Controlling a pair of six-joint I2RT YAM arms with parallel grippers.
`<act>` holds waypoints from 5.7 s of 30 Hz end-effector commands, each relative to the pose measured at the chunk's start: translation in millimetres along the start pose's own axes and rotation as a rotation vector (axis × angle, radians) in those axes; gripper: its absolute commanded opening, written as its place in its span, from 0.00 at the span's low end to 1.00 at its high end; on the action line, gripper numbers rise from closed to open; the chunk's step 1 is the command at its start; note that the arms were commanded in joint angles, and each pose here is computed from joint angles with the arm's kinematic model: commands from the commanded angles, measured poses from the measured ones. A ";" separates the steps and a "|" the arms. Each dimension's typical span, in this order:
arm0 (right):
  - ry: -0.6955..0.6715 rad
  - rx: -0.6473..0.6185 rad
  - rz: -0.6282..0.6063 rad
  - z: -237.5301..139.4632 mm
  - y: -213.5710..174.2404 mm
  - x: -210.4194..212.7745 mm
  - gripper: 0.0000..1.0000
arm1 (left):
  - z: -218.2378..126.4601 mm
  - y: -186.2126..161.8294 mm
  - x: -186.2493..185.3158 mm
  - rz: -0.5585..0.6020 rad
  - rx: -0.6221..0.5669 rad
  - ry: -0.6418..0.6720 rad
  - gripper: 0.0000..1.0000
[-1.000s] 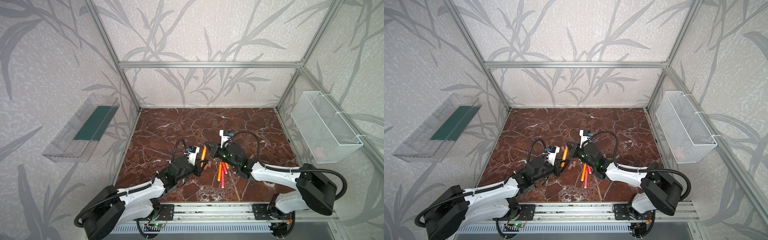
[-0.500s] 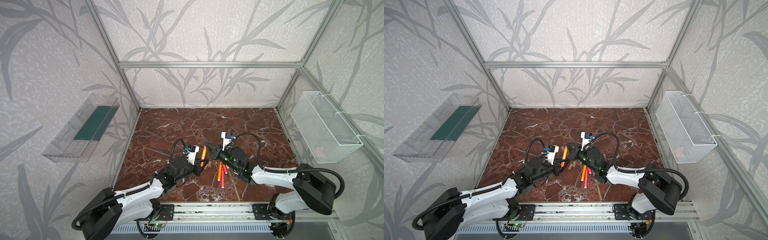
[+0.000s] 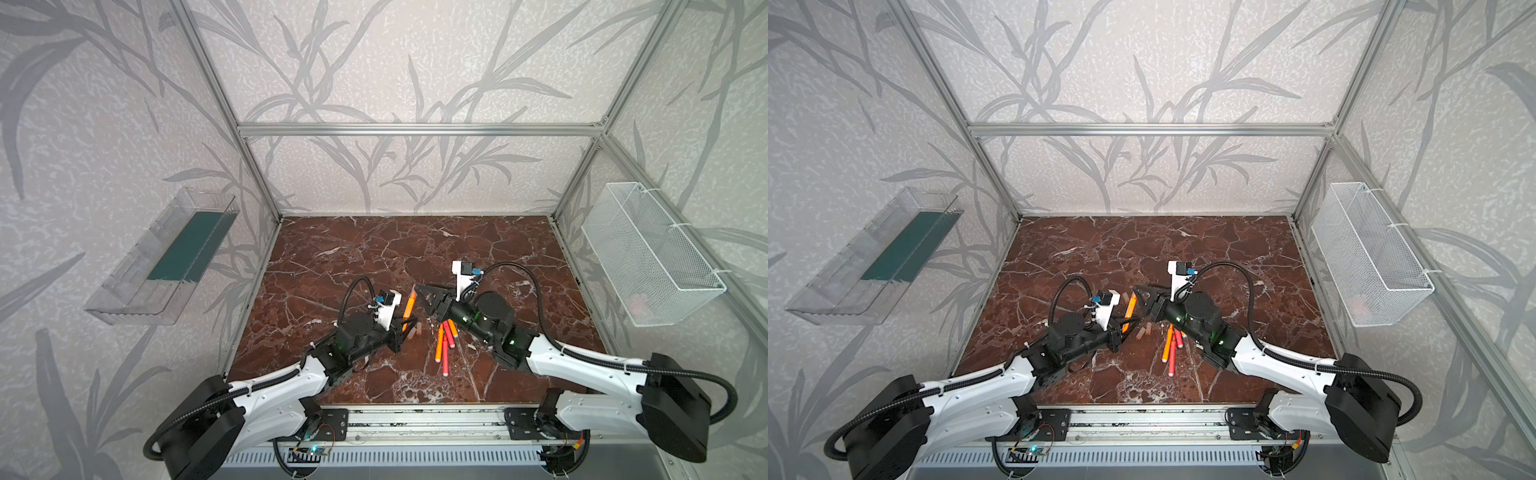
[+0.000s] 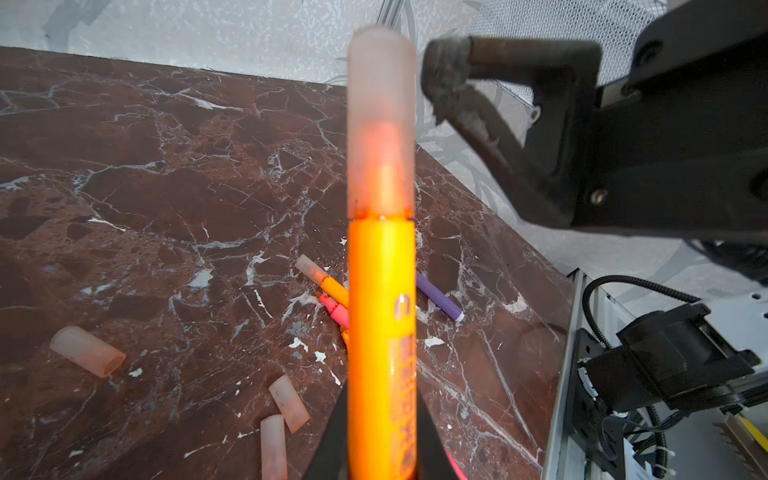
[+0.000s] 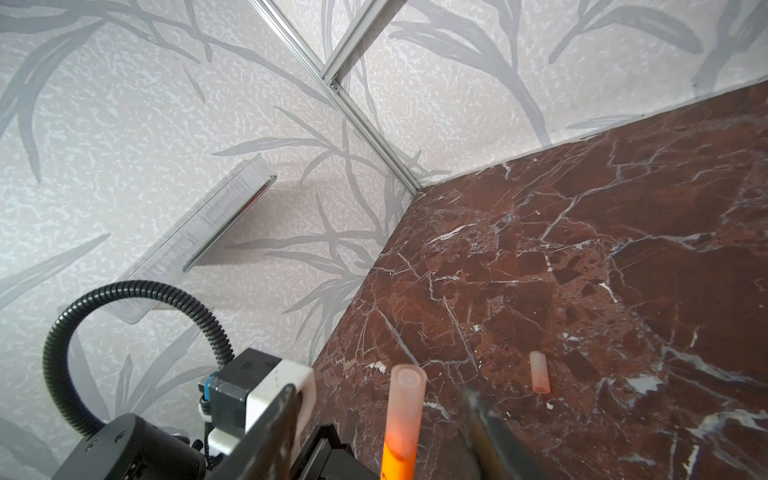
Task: Insert the pens into the pen caps
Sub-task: 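Open the right gripper to release the cap and lift it away, then lower the right gripper and grasp the capped marker below the cap, then open the left gripper to release the marker while the right gripper holds it, then lay the capped marker down with the right gripper while the left gripper moves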
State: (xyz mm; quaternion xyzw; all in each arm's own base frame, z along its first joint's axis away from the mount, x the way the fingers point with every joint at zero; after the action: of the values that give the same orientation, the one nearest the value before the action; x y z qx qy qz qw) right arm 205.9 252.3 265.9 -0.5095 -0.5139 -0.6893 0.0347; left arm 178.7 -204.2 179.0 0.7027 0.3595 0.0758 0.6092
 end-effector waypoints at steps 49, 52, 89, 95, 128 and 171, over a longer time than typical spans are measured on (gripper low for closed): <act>-0.052 0.302 0.036 41.1 -100.6 -9.3 0.00 | 3.4 83.4 31.3 0.127 -0.231 0.342 0.00; -0.100 0.297 0.058 44.0 -103.5 -15.7 0.00 | 3.8 89.4 34.2 0.131 -0.256 0.384 0.00; -0.017 0.131 -0.200 13.5 -48.8 22.3 0.22 | -6.8 53.7 -2.5 0.113 -0.082 -0.121 0.00; 0.003 0.131 -0.183 16.7 -52.5 21.6 0.30 | -6.0 51.9 -5.7 0.115 -0.078 -0.130 0.00; -0.587 0.198 -0.278 -25.2 3.1 -69.9 0.00 | -2.8 18.2 14.8 0.034 0.034 0.074 0.52; -1.090 0.783 -0.270 -18.3 -40.0 -194.5 0.22 | -8.8 -5.9 79.4 -0.142 0.265 0.757 0.59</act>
State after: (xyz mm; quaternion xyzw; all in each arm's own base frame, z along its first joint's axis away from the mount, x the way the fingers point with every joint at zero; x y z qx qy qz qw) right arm 261.4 167.3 92.1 -0.6627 -0.7315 -0.1004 -0.1252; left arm 226.6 -153.9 146.7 0.6843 0.5980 0.2245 0.3517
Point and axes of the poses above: each gripper's point midway between its finger pads, its own z axis out along the fingers, its own x axis along the line the jaws close on, y = z × x, the point moved 8 cm from there along -z, back along the fingers, and after that the axes turned 5 degrees about z, right-handed, at the moved point
